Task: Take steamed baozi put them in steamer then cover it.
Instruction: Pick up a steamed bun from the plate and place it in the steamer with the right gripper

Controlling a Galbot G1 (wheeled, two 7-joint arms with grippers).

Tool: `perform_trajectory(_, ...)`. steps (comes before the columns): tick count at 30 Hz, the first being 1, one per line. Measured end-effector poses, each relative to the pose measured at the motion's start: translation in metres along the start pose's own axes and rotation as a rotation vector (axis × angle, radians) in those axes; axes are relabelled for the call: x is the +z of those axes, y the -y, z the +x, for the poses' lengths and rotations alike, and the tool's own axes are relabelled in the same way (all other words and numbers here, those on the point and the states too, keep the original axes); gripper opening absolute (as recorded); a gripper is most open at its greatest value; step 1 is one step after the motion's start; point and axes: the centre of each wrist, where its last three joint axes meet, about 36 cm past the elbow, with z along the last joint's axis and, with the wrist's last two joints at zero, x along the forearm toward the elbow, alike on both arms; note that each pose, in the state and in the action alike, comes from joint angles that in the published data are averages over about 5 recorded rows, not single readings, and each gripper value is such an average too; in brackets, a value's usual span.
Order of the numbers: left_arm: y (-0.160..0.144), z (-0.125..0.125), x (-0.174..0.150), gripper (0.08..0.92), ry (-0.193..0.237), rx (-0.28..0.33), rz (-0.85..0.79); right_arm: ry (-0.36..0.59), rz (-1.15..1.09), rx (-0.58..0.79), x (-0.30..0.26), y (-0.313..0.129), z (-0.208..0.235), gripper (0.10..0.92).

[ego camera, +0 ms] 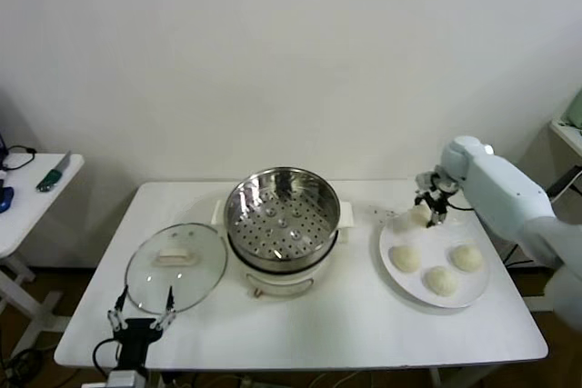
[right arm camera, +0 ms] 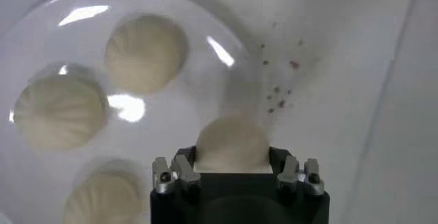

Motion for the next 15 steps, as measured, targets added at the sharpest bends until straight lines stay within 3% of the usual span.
perform_trajectory(7,0.0,0.005,0.001,0.823,-0.009,0.005,0.002,0.017,0.234,0.059,-0.045,0.053,0.076,0.696)
perform_trajectory(15,0.001,0.007,0.001,0.823,-0.014,0.007,0.007,0.035,0.551,0.123,-0.142,0.105,0.151,0.698)
